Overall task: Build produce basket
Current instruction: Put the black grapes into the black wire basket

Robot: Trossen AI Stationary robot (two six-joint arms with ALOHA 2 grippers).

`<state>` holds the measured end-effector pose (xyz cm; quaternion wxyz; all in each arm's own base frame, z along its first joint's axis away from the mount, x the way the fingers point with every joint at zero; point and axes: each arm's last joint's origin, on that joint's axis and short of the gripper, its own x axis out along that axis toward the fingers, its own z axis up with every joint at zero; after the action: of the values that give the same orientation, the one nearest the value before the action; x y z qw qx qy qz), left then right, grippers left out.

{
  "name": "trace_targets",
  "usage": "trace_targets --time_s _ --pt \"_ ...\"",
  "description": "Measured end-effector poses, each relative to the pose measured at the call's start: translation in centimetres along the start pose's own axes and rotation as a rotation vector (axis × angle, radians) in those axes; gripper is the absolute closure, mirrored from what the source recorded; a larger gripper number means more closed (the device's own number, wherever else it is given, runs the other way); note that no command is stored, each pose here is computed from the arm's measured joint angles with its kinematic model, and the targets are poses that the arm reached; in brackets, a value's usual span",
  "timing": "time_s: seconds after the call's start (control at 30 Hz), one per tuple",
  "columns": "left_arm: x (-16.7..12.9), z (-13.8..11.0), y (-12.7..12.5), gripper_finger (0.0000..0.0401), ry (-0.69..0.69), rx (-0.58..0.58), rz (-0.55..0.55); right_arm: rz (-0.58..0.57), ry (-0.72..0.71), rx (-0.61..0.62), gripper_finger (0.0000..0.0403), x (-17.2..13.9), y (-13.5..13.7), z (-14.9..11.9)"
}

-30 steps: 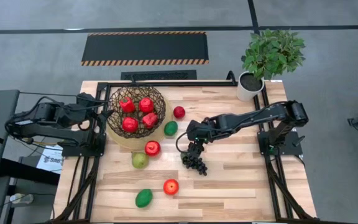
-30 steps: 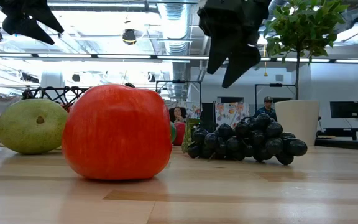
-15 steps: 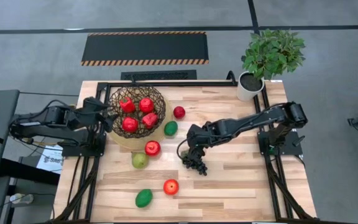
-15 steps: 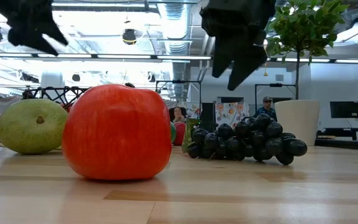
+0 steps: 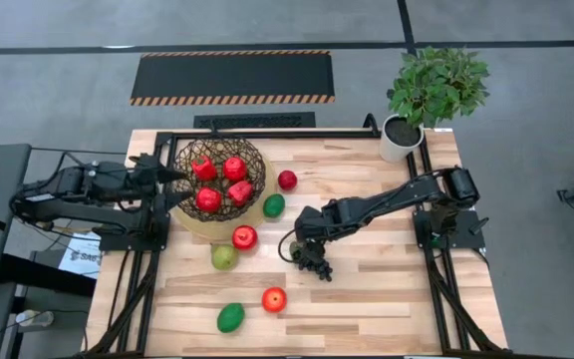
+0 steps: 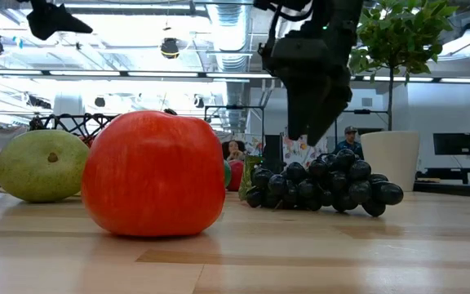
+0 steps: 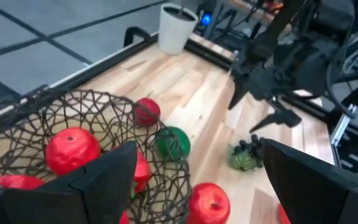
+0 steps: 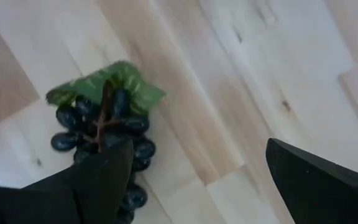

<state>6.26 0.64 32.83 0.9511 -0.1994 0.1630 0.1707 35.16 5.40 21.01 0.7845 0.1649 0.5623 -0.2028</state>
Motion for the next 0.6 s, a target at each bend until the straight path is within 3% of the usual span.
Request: trace_targets --time_s 0.37,0.6 --pt "-3.4 1.6 0.1 0.0071 0.005 -0.014 -0.066 -0.003 0.018 0.010 0.0018 0.1 0.3 -0.4" --pt "-3.1 0.3 0.8 0.0071 0.112 0.020 0.029 0.003 0.016 0.050 0.0019 0.0 0.4 -0.5"
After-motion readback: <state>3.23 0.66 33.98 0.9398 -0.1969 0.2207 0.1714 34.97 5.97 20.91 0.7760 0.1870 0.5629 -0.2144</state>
